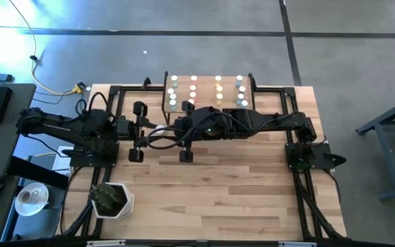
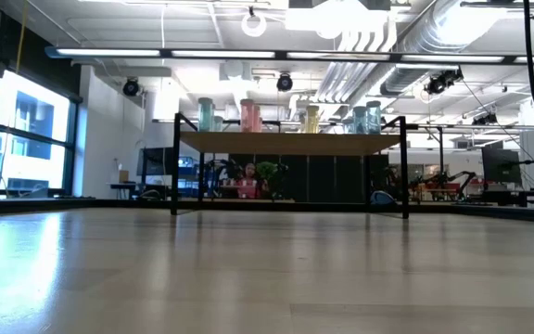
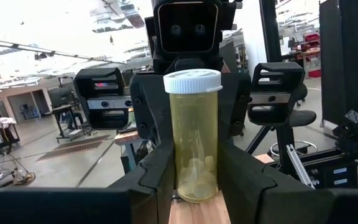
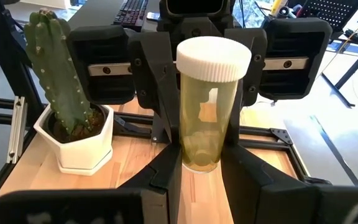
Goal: Pick and place medicine bottles onto shelf by color
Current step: Put the yellow pill bottle on the shelf
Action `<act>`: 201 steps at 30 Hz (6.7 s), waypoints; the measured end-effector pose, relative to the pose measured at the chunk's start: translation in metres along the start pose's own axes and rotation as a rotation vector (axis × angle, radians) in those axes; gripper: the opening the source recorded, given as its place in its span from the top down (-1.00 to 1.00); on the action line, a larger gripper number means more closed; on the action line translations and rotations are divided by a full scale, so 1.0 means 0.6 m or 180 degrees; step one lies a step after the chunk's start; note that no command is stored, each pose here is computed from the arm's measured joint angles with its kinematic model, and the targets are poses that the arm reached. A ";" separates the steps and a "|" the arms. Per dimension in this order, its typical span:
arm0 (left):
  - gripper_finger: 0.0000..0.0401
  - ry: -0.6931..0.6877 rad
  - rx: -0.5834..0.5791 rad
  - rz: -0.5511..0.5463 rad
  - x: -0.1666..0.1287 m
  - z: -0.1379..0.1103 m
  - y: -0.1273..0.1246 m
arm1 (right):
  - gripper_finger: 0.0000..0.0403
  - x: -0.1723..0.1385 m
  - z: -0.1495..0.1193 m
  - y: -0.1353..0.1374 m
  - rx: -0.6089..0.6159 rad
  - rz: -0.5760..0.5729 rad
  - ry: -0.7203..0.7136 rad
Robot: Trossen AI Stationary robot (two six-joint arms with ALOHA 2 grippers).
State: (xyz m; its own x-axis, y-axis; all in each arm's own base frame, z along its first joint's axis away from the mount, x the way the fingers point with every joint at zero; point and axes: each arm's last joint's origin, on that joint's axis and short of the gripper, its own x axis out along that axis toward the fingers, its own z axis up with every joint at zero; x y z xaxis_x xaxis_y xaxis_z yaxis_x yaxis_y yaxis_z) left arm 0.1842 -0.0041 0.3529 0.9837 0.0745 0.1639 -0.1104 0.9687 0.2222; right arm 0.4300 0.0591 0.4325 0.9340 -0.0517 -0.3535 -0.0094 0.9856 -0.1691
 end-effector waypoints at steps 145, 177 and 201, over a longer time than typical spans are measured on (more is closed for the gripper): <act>0.21 0.0379 -0.0109 0.0141 0.094 -0.079 -0.014 | 0.54 -0.072 0.000 -0.031 0.0240 0.0468 0.0685; 0.06 0.0562 0.0012 0.0442 0.091 -0.084 -0.010 | 0.54 -0.259 0.040 -0.083 0.0097 -0.0458 0.0395; 0.05 0.0611 0.0021 0.0429 0.091 -0.087 -0.011 | 0.54 -0.227 -0.142 -0.143 0.0725 -0.0959 0.1160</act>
State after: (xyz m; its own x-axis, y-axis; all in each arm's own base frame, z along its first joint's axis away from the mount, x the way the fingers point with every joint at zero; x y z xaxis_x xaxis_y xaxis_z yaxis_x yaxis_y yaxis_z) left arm 0.2460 0.0061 0.3104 0.9689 0.2474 0.0068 -0.2430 0.9454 0.2172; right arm 0.2732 -0.0319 0.4166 0.6982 -0.3511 -0.6239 0.3562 0.9263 -0.1226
